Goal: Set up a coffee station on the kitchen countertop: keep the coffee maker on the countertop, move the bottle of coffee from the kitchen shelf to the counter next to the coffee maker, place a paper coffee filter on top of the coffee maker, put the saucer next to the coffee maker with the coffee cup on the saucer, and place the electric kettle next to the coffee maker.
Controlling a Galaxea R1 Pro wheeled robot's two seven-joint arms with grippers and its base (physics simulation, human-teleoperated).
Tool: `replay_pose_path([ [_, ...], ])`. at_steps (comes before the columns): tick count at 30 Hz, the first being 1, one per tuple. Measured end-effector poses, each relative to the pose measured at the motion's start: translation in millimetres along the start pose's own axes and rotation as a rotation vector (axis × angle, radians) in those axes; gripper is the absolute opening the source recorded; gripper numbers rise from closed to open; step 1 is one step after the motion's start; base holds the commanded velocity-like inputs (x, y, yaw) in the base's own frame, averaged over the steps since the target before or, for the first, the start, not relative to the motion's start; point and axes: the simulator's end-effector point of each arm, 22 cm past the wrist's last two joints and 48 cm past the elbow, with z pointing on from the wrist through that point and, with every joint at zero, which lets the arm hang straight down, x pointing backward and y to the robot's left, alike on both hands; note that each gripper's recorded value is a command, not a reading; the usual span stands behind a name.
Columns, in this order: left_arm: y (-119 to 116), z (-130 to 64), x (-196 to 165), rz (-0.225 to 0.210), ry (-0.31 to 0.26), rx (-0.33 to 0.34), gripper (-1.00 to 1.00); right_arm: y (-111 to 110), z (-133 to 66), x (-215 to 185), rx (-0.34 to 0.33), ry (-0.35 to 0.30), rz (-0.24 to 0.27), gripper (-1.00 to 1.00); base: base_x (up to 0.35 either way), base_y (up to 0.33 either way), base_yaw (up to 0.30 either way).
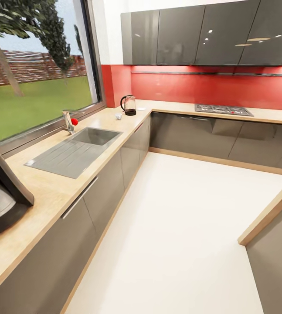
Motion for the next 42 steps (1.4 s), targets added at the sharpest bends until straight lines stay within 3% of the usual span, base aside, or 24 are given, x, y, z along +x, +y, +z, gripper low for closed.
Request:
replay_pose_path([
  [42,5.2,-29.4,1.0,0.001,0.002,0.0,1.0,-3.9,-29.7,3.3,0.004,0.002,-0.002,1.0,0.0,0.0,0.0],
])
